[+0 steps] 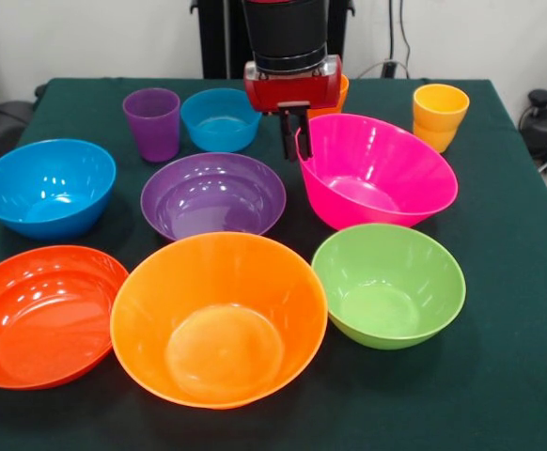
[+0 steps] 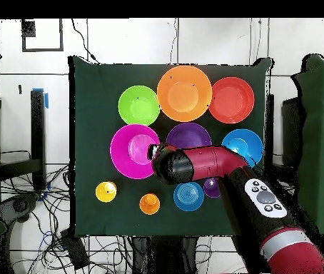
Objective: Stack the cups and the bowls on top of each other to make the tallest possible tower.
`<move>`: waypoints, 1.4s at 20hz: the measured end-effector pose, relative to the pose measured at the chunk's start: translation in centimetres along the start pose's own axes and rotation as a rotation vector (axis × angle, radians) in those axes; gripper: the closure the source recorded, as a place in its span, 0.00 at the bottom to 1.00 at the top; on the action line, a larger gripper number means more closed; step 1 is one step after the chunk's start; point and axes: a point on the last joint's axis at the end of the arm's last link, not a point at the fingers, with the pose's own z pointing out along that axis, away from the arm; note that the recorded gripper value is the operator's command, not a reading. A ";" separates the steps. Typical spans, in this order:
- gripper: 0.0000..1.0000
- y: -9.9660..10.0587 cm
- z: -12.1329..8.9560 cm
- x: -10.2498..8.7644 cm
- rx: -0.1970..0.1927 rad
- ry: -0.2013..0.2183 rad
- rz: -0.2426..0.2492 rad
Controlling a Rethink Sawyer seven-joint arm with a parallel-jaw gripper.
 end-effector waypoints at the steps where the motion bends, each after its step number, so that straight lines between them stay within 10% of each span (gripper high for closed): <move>1: 1.00 0.0 0.0 0.0 0.000 0.000 0.000; 9: 1.00 0.0 0.0 0.0 0.001 -0.003 -0.011; 10: 0.00 -0.1 0.1 0.1 0.003 -0.005 -0.022; 28: 0.00 -0.7 -0.2 -0.5 -0.011 -0.021 -0.020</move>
